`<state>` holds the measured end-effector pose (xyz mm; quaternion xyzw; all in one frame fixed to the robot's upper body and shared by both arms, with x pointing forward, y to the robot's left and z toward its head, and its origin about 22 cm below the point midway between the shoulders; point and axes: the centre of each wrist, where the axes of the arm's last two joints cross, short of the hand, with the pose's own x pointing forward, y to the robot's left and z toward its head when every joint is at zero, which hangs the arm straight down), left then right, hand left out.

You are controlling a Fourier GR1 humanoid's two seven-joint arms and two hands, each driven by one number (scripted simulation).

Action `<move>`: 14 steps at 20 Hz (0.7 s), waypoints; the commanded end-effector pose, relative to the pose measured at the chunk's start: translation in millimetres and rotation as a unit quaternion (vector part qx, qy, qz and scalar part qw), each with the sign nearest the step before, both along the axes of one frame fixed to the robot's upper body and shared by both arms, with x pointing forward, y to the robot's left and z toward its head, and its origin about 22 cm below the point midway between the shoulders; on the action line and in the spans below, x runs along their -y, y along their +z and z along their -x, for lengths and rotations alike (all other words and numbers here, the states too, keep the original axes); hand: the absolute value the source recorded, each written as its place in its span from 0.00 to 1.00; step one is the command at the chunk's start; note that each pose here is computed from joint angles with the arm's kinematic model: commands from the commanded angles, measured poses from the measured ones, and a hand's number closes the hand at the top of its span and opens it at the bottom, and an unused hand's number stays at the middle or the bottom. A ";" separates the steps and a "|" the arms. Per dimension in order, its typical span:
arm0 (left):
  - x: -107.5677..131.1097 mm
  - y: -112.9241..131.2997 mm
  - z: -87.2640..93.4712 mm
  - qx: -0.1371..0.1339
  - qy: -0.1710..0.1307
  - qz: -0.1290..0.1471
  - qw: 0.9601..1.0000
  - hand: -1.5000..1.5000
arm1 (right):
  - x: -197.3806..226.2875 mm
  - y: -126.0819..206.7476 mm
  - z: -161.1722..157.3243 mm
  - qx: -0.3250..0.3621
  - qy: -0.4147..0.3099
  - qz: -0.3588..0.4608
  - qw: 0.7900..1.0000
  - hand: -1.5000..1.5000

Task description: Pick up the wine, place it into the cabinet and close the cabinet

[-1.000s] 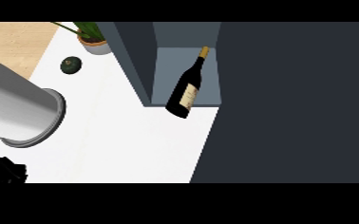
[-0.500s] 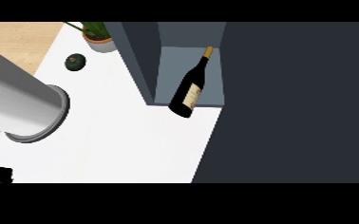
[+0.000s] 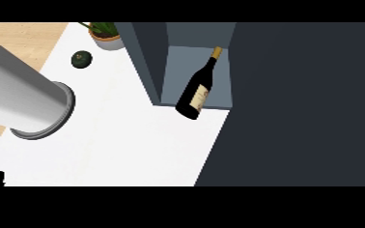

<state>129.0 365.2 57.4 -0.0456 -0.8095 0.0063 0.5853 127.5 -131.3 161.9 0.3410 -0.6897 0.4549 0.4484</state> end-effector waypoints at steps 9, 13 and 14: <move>-3.0 5.0 -2.7 0.006 -0.025 0.011 1.000 1.00 | -36.8 -9.4 -16.0 -0.061 -0.037 -0.057 0.996 1.00; -2.9 4.9 -3.7 0.003 -0.033 0.010 0.999 1.00 | -29.7 -4.9 -19.7 -0.042 -0.055 -0.056 0.996 1.00; 0.1 4.2 -3.6 0.003 -0.028 0.018 0.999 1.00 | -29.5 -5.9 -21.9 -0.040 -0.057 -0.055 0.996 1.00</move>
